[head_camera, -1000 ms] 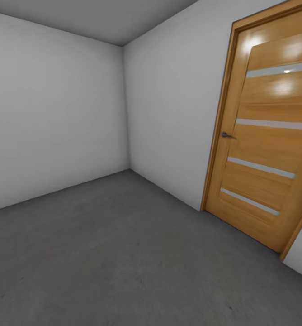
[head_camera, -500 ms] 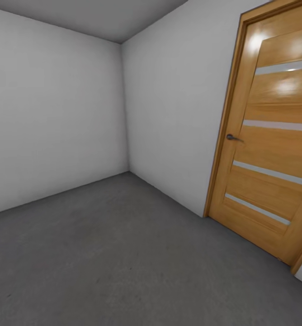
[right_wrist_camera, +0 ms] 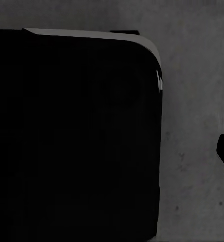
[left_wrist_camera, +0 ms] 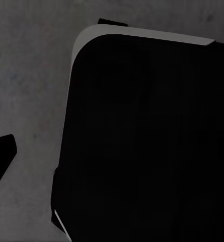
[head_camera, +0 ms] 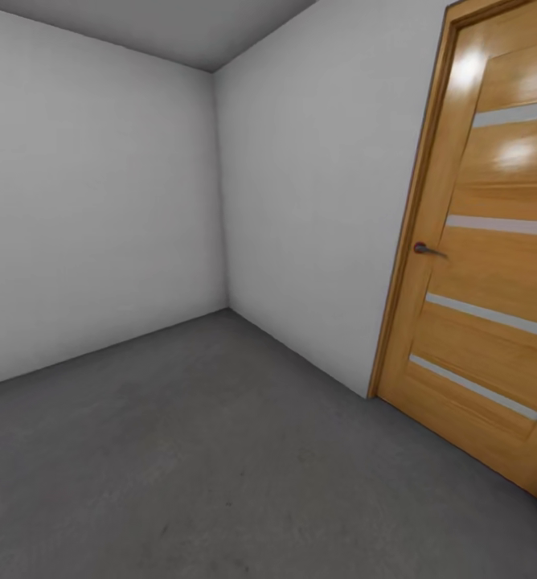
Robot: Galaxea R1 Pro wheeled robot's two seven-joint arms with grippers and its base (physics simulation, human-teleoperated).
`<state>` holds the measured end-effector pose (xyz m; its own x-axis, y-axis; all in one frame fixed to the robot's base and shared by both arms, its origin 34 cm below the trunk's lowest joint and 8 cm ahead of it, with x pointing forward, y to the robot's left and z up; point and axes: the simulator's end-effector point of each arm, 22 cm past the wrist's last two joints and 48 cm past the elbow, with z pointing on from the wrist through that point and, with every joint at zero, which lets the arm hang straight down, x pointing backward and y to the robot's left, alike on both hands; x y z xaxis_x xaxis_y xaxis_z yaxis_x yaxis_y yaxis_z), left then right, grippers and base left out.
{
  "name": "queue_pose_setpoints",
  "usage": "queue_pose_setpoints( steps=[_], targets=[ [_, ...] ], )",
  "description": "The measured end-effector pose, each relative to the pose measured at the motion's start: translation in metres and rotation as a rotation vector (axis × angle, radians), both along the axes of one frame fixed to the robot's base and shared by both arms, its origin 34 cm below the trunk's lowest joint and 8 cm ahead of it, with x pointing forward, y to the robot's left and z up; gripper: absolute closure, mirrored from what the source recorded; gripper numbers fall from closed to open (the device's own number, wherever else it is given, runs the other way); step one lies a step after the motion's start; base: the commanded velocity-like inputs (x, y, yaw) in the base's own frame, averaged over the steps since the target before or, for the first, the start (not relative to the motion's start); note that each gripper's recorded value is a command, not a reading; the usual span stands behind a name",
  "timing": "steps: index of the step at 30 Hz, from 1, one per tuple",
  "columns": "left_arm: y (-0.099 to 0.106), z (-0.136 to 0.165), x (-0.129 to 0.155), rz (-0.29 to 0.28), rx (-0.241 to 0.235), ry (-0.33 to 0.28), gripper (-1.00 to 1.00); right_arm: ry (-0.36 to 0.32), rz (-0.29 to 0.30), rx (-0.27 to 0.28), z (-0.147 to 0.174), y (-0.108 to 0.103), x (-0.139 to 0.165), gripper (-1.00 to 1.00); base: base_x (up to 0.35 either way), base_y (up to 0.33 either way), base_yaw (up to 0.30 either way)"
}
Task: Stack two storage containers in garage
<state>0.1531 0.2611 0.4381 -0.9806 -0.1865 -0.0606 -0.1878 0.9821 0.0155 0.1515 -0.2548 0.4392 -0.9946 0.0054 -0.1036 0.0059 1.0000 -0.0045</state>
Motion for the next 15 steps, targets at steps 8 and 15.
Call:
queue_pose_setpoints(
  steps=[8, 15],
  targets=[
    [0.000, 0.000, 0.000, 0.001, 0.001, -0.001, -1.00, 0.000, -0.007, -0.003, 0.000, -0.003, 0.000, -1.00, 0.283, 0.000, -0.042],
    [0.003, 0.001, 0.014, 0.010, 0.014, -0.065, -1.00, -0.002, -0.006, -0.001, 0.000, -0.001, 0.001, -1.00, 0.034, 0.000, -0.259]
  ],
)
